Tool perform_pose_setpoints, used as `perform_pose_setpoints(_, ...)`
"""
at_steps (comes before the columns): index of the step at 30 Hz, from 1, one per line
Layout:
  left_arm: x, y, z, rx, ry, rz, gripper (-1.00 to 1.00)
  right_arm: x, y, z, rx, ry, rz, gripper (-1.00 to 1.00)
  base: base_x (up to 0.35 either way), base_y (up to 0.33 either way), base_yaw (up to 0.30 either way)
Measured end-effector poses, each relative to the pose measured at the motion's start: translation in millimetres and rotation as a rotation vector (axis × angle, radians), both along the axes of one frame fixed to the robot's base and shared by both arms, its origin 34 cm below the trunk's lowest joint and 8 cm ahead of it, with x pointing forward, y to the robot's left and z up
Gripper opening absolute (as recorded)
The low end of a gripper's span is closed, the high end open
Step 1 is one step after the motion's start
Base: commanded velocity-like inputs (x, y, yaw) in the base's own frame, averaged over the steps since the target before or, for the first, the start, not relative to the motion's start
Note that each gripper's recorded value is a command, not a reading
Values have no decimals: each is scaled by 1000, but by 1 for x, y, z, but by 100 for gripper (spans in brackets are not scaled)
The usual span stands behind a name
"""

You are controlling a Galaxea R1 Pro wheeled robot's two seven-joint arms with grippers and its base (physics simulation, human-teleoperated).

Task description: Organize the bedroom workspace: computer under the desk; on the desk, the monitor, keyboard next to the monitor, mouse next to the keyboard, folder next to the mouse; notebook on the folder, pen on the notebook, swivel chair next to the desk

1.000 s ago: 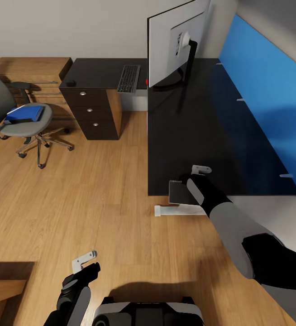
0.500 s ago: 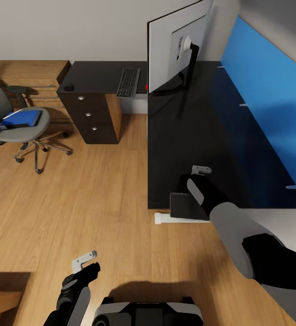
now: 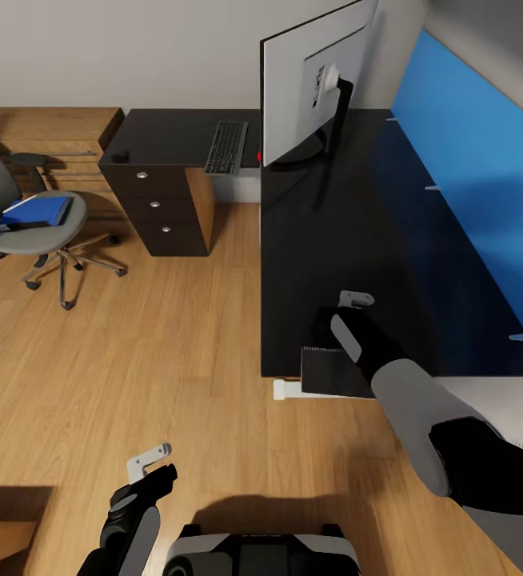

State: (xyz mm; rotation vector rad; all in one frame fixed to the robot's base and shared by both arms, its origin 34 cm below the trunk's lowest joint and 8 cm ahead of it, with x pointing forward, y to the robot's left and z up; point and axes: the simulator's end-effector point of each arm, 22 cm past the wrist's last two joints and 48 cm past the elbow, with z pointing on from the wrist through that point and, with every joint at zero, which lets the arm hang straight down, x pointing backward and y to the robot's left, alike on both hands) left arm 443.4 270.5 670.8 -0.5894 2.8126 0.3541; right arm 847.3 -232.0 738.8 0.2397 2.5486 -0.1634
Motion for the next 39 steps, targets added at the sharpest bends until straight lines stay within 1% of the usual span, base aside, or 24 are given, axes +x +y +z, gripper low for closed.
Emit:
perform_pose_setpoints(3,0,0,0,0,0,0,100,2,1,6,6,-19,2,100,0,0,0)
perform_pose_setpoints(6,0,0,0,0,0,0,100,4,3,20,15,-46,14,100,0,0,0)
perform_pose_setpoints(7,-1,0,0,0,1,0,100,0,4,26,22,-52,26,100,0,0,0)
perform_pose_setpoints(14,-1,0,0,0,2,0,100,-15,10,32,37,-58,43,100,0,0,0)
perform_pose_setpoints(28,-1,0,-1,0,2,0,100,-18,11,34,41,-60,47,100,0,0,0)
perform_pose_setpoints(33,0,1,0,4,0,0,100,-18,15,42,48,-60,59,100,-7,0,0)
perform_pose_setpoints(39,0,1,0,5,-1,1,100,-25,21,53,63,-83,71,100,-222,0,0)
